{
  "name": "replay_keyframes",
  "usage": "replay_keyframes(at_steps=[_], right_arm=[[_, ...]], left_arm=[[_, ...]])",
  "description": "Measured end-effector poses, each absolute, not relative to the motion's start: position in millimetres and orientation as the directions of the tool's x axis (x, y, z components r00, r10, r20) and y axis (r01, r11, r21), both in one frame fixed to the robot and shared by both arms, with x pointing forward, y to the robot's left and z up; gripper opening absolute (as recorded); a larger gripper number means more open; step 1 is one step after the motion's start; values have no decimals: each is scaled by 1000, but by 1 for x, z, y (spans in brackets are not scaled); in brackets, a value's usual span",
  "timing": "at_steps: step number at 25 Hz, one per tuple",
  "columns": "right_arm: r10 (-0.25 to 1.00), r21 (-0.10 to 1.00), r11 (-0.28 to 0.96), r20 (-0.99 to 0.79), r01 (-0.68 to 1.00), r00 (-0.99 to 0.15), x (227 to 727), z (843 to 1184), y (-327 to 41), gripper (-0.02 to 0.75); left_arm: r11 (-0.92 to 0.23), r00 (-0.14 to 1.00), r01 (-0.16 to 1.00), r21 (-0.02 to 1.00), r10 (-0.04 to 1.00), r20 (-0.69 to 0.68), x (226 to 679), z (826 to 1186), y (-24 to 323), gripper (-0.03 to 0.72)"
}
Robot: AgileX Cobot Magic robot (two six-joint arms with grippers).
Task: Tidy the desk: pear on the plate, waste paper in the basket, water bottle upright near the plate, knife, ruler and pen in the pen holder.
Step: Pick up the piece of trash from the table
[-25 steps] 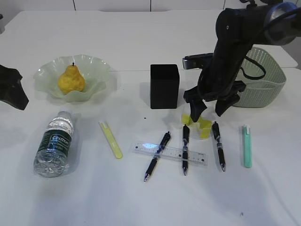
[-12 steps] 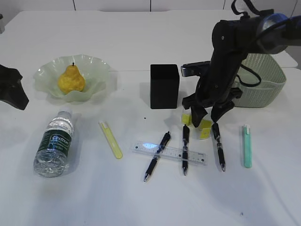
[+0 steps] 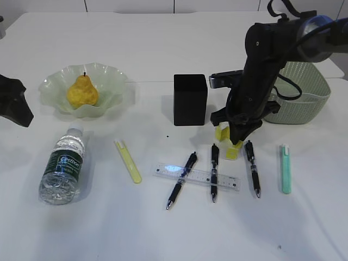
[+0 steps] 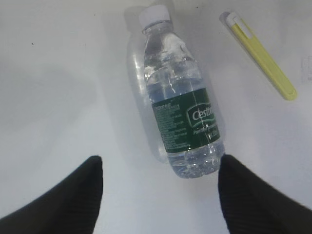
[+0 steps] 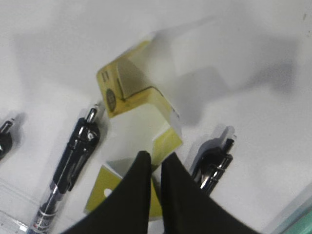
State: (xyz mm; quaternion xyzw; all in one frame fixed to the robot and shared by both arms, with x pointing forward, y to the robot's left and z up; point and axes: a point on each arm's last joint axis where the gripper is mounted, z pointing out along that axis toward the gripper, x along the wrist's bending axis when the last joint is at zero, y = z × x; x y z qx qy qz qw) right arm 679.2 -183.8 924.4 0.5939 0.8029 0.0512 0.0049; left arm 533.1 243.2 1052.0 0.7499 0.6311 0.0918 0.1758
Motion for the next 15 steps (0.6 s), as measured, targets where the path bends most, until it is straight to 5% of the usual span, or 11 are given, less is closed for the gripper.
replay_keyframes(at_steps=[5, 15], right_arm=[[954, 92, 289, 53, 953, -295, 680, 924, -184, -6], [952, 96, 297, 52, 950, -303, 679, 929, -184, -13]], left_arm=[[-142, 187, 914, 380, 979, -84, 533, 1052, 243, 519], [-142, 187, 914, 380, 979, -84, 533, 1052, 243, 519]])
